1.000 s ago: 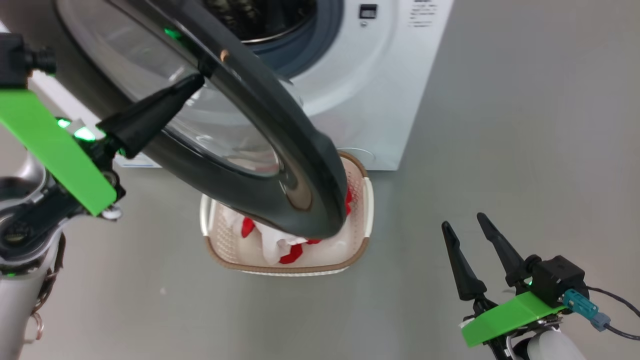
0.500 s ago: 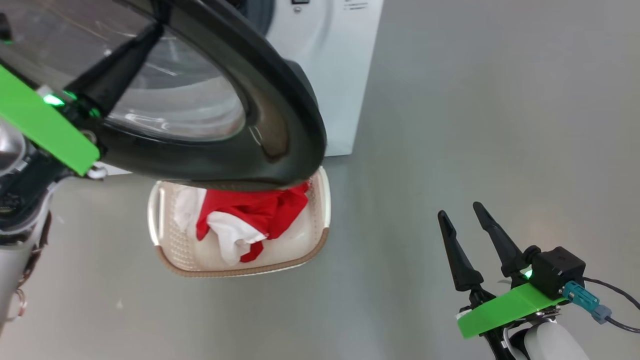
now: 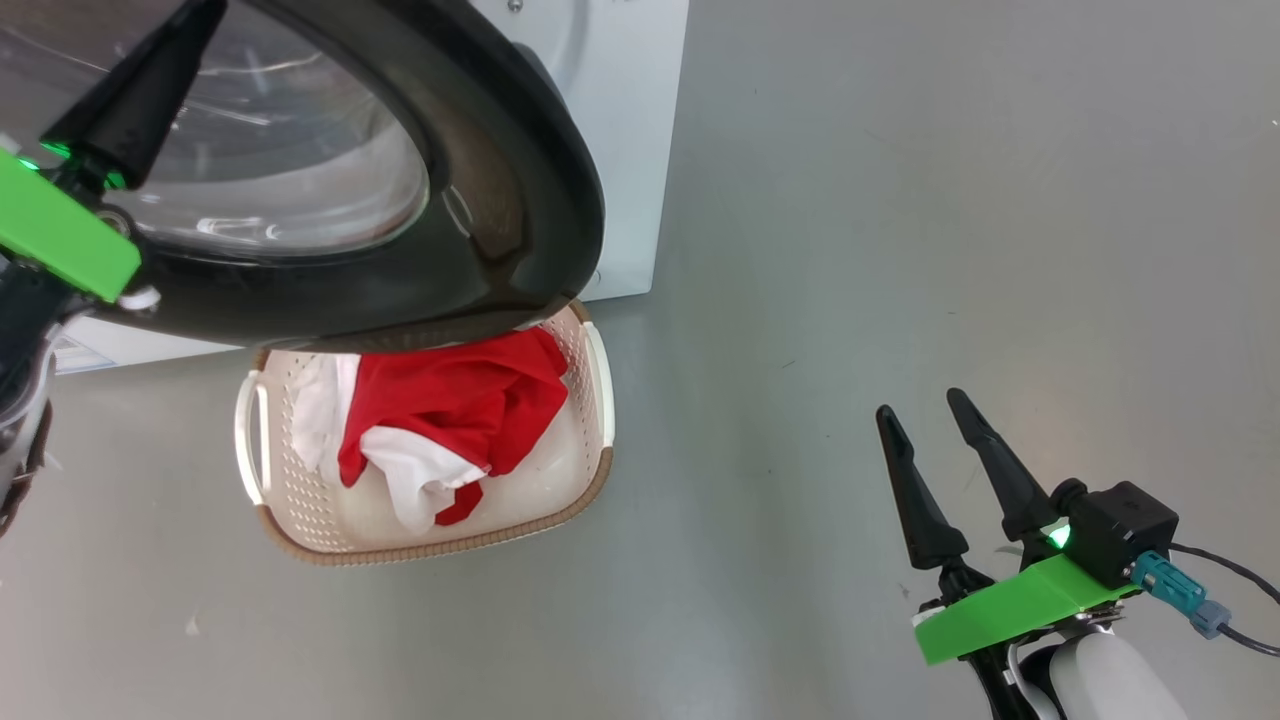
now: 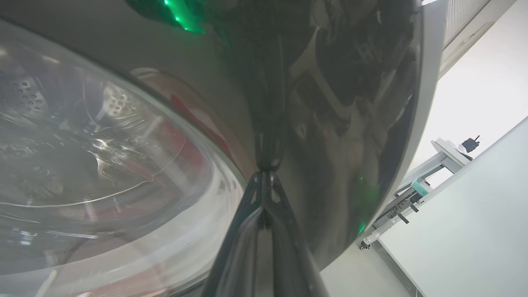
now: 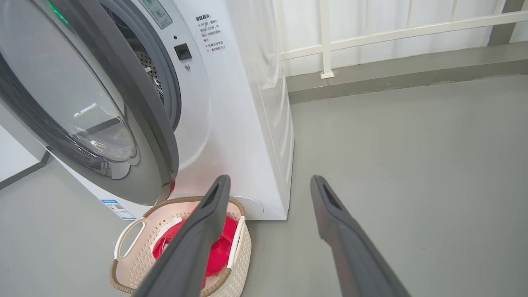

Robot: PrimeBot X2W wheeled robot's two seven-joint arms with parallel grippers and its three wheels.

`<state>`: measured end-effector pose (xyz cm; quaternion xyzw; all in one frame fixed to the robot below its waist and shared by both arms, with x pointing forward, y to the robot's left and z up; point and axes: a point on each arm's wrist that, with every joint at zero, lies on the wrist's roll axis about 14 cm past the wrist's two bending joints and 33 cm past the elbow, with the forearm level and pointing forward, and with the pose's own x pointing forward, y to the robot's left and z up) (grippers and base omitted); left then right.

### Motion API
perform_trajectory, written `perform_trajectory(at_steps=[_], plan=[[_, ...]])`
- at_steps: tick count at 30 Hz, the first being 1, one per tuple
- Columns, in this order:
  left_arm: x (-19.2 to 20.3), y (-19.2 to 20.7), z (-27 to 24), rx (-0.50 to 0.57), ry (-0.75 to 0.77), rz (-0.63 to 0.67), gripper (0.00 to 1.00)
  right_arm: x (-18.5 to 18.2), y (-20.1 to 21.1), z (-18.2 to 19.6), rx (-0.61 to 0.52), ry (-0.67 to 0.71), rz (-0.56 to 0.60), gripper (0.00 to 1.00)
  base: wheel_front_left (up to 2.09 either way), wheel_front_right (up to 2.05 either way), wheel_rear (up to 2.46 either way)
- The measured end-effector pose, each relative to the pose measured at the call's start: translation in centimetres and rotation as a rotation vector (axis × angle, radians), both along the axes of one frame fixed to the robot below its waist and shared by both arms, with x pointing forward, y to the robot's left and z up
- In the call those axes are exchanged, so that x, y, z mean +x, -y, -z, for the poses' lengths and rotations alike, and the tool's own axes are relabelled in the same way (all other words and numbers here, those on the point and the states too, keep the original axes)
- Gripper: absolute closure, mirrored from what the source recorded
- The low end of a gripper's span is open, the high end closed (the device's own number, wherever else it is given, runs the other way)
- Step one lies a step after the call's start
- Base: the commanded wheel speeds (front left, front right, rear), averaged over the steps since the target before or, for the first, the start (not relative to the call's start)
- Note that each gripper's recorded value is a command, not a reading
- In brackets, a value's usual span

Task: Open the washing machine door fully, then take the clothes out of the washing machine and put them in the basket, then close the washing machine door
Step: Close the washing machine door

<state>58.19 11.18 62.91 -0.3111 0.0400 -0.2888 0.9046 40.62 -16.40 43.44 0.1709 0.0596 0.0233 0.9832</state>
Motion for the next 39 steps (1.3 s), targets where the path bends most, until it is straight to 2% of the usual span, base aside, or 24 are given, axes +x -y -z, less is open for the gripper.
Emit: perform_trajectory(at_steps=[10,18,19,22,24,26,28,29,30,31,33,39], plan=[[-1.0,-0.4,0.1,0.000,-0.005,0.001,1.00,0.4,-0.4,-0.2,0.004,0.010,-0.011,0.00,0.00,0.00,0.00],[-3.9,-1.4,1.6,-0.003,-0.007,-0.028,1.00,0.6,-1.2,-1.0,-0.002,0.033,-0.036,0.00,0.00,0.00,0.00],[-4.4,-1.6,2.0,-0.005,-0.012,-0.033,0.98,0.6,-1.4,-1.0,-0.002,0.034,-0.041,0.00,0.00,0.00,0.00],[-5.8,-2.2,3.2,-0.005,-0.028,-0.055,0.87,0.6,-1.9,-1.1,-0.005,0.038,-0.057,0.00,0.00,0.00,0.00],[-6.7,-2.9,4.0,-0.010,-0.039,-0.083,0.69,0.4,-2.2,-1.2,-0.009,0.039,-0.067,0.00,0.00,0.00,0.00],[-7.6,-3.6,5.0,-0.015,-0.055,-0.109,0.58,0.3,-2.5,-1.2,-0.010,0.039,-0.074,0.00,0.00,0.00,0.00],[-8.6,-4.3,6.1,-0.021,-0.070,-0.137,0.51,0.2,-2.7,-1.2,-0.015,0.040,-0.082,0.00,0.00,0.00,0.00],[-9.1,-4.7,6.5,-0.029,-0.078,-0.155,0.27,0.1,-2.8,-1.2,-0.014,0.039,-0.084,0.00,0.00,0.00,0.00],[-9.6,-5.1,7.0,-0.037,-0.088,-0.175,0.14,0.0,-2.8,-1.2,-0.013,0.037,-0.085,0.00,0.00,0.00,0.00],[-10.0,-5.6,7.6,-0.043,-0.099,-0.193,0.07,-0.1,-2.8,-1.1,-0.013,0.036,-0.086,0.00,0.00,0.00,0.00],[-11.0,-6.3,8.7,-0.069,-0.131,-0.230,0.00,-0.3,-3.0,-1.1,-0.012,0.033,-0.090,0.00,0.00,0.00,0.00],[-14.0,-8.4,12.8,-0.047,-0.224,-0.315,0.00,-0.5,-3.6,-1.1,-0.012,0.032,-0.111,0.00,0.00,0.00,0.00]])
